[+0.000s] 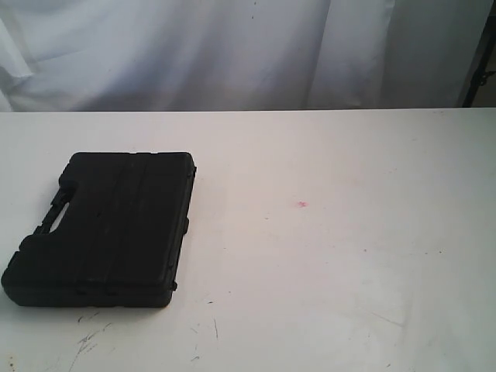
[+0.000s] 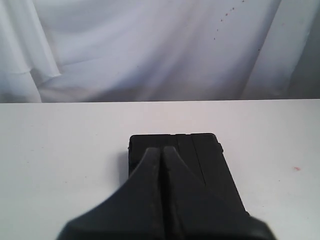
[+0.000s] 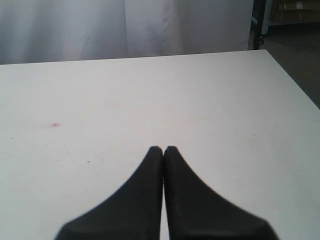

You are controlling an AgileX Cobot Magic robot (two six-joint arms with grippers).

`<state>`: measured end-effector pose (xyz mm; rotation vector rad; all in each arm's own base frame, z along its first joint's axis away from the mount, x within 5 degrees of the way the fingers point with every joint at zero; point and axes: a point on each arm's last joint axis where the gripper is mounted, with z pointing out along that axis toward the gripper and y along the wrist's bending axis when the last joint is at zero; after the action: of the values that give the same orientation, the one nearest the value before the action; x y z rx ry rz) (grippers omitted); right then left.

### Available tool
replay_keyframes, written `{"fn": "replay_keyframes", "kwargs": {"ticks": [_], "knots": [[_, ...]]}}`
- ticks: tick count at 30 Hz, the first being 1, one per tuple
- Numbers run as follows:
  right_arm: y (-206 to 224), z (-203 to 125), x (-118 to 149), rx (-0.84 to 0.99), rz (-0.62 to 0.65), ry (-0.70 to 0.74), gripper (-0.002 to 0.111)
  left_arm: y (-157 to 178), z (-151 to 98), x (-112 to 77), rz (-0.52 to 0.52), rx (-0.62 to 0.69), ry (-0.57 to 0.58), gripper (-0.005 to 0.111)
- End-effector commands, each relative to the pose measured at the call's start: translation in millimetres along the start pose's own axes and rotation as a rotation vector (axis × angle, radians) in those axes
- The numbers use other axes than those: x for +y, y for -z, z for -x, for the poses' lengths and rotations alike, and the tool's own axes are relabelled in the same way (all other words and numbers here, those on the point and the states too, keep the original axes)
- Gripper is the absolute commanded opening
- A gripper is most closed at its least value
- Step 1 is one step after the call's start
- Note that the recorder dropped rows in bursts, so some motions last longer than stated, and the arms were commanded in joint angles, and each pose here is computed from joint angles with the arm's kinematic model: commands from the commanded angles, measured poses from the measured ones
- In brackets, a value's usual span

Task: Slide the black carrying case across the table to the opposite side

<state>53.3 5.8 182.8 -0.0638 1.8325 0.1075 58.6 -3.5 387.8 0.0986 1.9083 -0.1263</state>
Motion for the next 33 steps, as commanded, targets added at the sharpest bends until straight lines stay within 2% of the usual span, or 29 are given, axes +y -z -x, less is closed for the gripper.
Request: {"fn": "replay_keyframes", "kwargs": {"ticks": [1,4,8,14,19,24,28,33], "knots": [[0.0,-0.9,-0.5,-0.003,-0.007,-0.003,0.000,0.1,-0.9,1.3,0.012,-0.005,-0.016,0.000],[0.0,-0.9,-0.5,-0.003,-0.007,-0.003,0.000,-2.4,-3.6,2.0,0.026,-0.006,-0.016,0.000],[0.0,-0.9,-0.5,-0.003,-0.007,-0.003,0.000,-8.4,-15.8,6.3,0.106,-0.024,0.053,0.000],[0.0,-0.9,-0.5,-0.003,-0.007,-0.003,0.000,-5.8,-57.4,10.0,0.201,-0.096,0.186,0.000],[0.0,-0.9,-0.5,-0.003,-0.007,-0.003,0.000,-4.3,-90.4,9.1,0.204,-0.170,0.193,0.000],[0.0,-0.9,-0.5,-0.003,-0.007,-0.003,0.000,-17.1,-117.4,9.6,0.181,-0.292,0.175,0.000],[0.0,-0.9,-0.5,-0.003,-0.007,-0.003,0.000,-29.1,-134.6,10.9,0.177,-0.276,0.180,0.000],[0.0,-0.9,-0.5,-0.003,-0.007,-0.003,0.000,-34.3,-142.5,11.6,0.180,-0.248,0.182,0.000]]}}
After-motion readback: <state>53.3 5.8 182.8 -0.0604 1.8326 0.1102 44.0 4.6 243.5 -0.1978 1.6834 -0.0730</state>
